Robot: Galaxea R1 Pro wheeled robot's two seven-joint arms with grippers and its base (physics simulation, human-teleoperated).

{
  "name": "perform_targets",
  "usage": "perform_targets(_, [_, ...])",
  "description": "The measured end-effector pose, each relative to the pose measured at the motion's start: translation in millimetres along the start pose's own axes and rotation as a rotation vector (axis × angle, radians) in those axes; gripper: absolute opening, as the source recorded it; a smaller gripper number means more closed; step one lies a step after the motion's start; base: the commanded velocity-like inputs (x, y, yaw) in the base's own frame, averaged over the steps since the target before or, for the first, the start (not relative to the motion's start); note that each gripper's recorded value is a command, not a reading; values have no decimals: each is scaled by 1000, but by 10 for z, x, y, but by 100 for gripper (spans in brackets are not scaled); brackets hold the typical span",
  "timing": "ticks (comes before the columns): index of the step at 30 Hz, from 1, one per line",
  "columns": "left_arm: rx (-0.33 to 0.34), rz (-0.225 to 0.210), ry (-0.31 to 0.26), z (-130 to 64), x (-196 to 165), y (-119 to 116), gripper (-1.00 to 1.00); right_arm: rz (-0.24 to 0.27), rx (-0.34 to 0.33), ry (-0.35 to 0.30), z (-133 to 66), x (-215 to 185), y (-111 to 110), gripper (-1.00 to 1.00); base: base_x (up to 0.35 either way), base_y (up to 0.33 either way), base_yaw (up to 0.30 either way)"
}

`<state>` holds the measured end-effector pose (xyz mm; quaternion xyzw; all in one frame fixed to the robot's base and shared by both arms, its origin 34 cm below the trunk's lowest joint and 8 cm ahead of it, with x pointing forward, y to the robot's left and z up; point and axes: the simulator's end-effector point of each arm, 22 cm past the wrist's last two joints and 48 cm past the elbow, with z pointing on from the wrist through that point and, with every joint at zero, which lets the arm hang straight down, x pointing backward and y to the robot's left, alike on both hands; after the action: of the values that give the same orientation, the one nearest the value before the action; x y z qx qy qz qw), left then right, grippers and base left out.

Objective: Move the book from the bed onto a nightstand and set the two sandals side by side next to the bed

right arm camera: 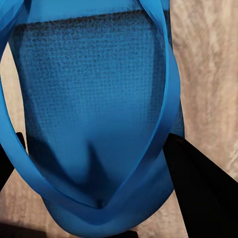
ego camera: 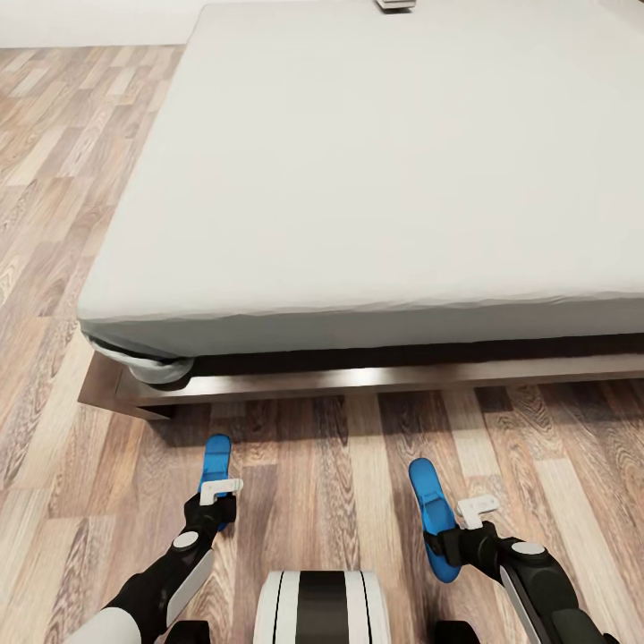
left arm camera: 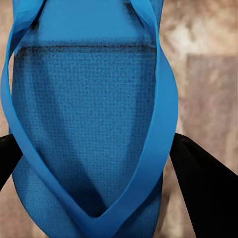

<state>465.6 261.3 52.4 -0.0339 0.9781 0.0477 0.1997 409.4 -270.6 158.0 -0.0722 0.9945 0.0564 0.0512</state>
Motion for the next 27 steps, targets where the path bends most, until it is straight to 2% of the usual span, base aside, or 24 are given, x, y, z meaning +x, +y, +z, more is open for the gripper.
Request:
perform_targets(14, [0,-1,-1,-1,0,1,-100,0,1,1,2,5,-3,-100,0,0,0])
perform_targets(15, [0,-1,-1,-1,0,1,100,0,1,1,1,4,-3,-100,0,0,0])
perform_targets(16, [23,18,20,1,114,-21,100,1,2,2,4,9,-7,-100,0,0,0])
perform_targets(27, [25,19,19,0,116,-25,100,1,1,3,5,12,-4,-100,0,0,0])
